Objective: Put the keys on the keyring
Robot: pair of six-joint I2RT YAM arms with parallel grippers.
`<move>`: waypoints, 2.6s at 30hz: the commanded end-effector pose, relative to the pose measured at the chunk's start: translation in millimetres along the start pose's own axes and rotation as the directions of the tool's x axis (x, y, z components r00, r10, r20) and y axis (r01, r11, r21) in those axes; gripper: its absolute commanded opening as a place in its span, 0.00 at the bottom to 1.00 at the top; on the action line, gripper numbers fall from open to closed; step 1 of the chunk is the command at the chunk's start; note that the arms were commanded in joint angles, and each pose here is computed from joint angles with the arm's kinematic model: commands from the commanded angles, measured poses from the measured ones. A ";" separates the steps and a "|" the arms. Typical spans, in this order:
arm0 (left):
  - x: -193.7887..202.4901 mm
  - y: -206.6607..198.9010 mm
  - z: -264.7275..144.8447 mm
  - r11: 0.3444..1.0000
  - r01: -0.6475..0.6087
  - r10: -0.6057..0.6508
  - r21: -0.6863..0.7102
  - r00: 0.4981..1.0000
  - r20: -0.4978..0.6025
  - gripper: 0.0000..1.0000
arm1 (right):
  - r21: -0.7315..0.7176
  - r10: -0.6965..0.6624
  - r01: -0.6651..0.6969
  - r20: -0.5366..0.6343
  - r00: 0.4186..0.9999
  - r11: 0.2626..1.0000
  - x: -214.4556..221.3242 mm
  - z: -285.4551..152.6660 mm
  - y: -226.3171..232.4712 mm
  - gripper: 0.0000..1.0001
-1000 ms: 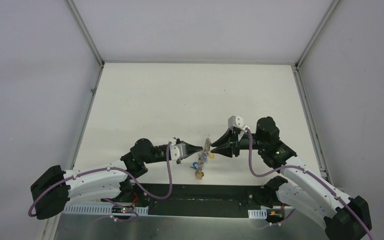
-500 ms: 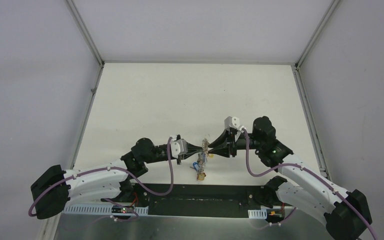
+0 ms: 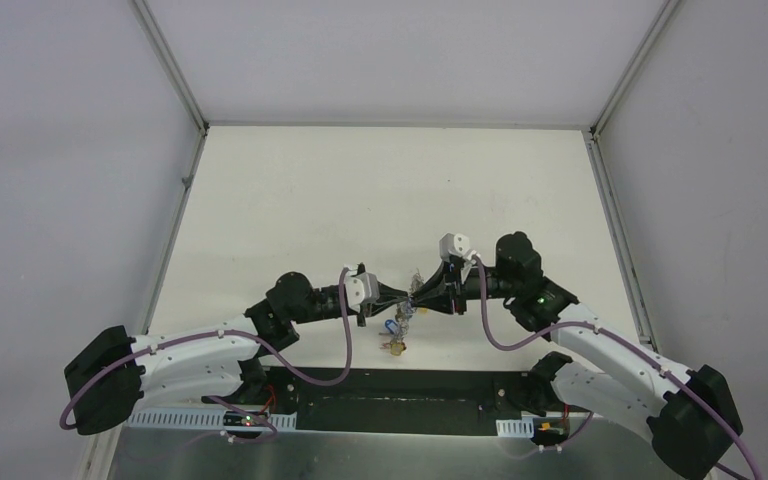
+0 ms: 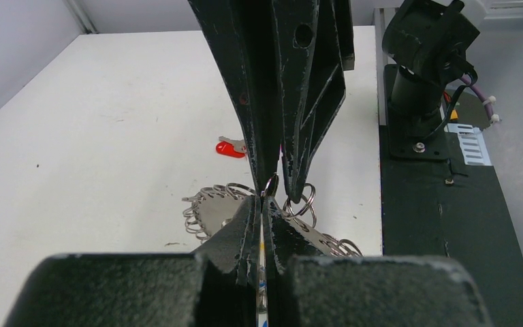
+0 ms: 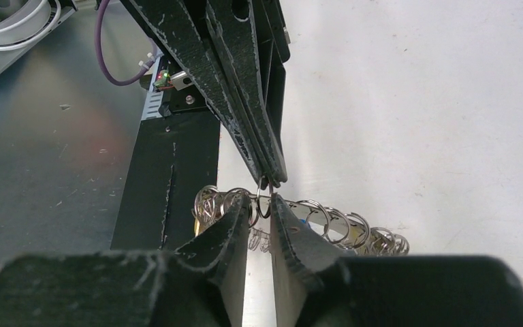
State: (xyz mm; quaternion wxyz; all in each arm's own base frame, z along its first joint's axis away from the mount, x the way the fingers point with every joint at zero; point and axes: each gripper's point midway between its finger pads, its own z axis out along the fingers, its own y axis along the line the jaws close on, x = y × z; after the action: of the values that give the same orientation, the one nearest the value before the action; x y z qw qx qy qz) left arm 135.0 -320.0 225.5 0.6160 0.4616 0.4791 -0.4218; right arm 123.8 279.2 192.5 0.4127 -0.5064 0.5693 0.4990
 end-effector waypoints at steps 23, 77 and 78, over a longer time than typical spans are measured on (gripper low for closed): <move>-72.6 19.4 -30.9 0.988 0.025 -0.004 -0.150 0.990 0.141 0.90 | 0.037 -0.121 0.120 0.033 0.992 0.992 -26.4 -13.7 9.7 0.00; -45.6 -22.7 14.5 0.972 -0.046 0.062 0.230 0.996 -0.063 0.68 | 0.055 -0.561 0.561 -0.014 0.828 0.826 -54.4 -38.8 15.4 0.00; -44.5 -22.8 14.6 0.973 -0.041 0.057 0.229 0.996 -0.065 0.67 | 0.068 -0.535 0.534 0.003 0.845 0.843 -54.6 -37.6 15.5 0.00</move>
State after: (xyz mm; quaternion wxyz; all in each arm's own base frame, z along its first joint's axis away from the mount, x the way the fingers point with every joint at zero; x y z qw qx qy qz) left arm 112.3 -331.3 247.6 0.5481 0.5653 0.4496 -0.4217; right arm 114.2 239.7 220.6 0.5125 -0.6944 0.4015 0.3064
